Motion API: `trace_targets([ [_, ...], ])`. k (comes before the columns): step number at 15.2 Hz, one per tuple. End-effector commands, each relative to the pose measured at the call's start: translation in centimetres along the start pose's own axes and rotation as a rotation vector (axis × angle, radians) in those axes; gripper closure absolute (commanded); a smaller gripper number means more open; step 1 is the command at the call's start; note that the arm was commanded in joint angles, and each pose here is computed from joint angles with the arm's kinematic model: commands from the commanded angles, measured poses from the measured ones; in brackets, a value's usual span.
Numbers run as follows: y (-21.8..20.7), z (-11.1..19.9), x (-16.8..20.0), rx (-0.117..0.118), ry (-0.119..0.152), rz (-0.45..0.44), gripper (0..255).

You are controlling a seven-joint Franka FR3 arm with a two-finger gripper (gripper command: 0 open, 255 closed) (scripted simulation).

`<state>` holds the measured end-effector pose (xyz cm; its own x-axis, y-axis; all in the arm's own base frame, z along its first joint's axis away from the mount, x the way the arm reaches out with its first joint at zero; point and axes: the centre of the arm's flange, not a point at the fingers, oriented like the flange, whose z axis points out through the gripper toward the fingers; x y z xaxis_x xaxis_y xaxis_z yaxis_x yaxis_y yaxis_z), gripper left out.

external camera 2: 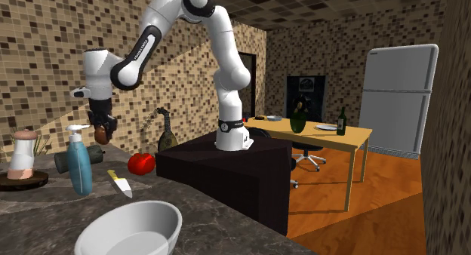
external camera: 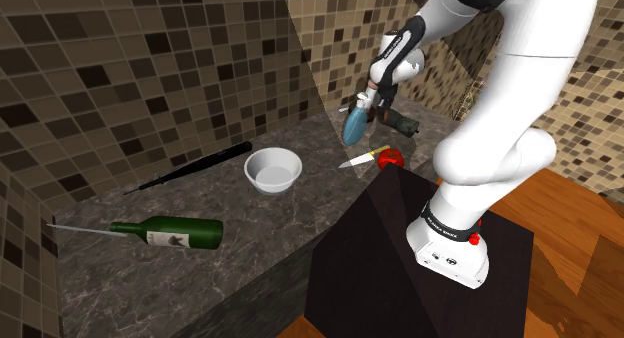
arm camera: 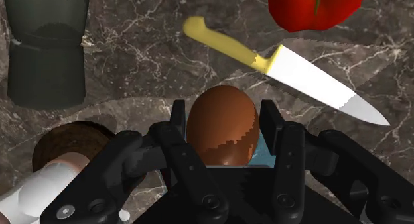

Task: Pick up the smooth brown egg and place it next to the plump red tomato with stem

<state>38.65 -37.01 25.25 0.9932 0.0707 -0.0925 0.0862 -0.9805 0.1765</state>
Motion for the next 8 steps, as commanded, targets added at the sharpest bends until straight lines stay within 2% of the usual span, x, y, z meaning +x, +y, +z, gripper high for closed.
trace_targets([
  [1, 2.6, 0.3, -0.6, 0.0, 0.0, -0.002, 255],
  [4, 6.2, 1.0, -1.1, 0.0, 0.0, -0.002, 255],
  [8, 5.9, 3.0, -0.9, 0.0, 0.0, -0.002, 255],
])
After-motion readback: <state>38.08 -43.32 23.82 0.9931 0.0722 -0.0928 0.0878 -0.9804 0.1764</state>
